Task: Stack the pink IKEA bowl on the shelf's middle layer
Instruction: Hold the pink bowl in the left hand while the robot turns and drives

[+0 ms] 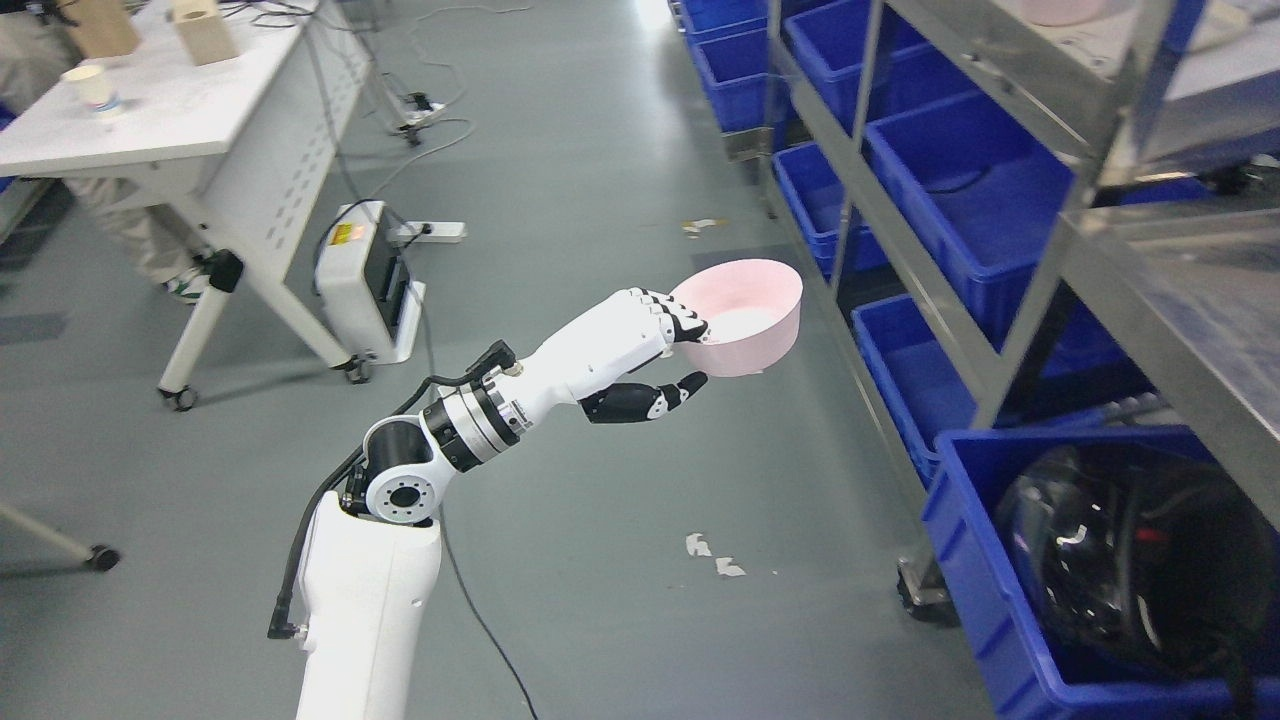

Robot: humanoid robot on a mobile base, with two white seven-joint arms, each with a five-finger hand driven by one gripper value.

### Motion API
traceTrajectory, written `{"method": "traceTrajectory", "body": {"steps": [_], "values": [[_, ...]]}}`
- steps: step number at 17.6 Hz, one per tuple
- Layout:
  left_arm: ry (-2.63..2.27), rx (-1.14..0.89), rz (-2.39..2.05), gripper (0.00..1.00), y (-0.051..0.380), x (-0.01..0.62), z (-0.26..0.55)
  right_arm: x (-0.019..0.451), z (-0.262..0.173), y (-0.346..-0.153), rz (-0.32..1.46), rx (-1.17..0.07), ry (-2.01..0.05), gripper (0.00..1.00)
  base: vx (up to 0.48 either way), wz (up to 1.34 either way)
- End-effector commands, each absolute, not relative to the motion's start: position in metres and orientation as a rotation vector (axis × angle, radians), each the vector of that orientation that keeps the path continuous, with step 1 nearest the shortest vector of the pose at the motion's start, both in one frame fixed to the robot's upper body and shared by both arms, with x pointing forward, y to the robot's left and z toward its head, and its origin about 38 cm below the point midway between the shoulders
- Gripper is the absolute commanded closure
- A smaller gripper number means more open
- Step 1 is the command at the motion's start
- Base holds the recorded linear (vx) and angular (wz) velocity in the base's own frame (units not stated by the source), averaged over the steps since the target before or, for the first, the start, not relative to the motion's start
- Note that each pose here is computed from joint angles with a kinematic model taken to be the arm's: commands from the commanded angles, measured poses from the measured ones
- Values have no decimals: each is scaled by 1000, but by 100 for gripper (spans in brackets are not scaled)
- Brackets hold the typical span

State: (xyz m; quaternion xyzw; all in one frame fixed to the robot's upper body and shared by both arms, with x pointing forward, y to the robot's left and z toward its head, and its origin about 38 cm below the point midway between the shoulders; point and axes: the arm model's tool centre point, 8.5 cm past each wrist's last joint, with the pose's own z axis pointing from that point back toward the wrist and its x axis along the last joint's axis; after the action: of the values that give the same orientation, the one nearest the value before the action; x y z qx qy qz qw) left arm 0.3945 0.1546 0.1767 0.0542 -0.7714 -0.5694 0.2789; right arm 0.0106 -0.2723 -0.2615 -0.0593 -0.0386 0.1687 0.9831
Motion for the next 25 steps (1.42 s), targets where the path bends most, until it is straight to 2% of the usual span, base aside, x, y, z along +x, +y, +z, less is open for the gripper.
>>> {"method": "traceTrajectory", "body": {"steps": [1,11,25], "values": [[-2059,183,-1496,99,173,392,175,6,-261,-282,342,-132,-76,0,145,900],[-2052,199,-1464,99,182,387,171,6,-261,-282,340,-132,-76,0,262,513],[-2022,158,-1452,99,180,377,154,6,-261,-282,340,-132,-76,0,381,-167]]}}
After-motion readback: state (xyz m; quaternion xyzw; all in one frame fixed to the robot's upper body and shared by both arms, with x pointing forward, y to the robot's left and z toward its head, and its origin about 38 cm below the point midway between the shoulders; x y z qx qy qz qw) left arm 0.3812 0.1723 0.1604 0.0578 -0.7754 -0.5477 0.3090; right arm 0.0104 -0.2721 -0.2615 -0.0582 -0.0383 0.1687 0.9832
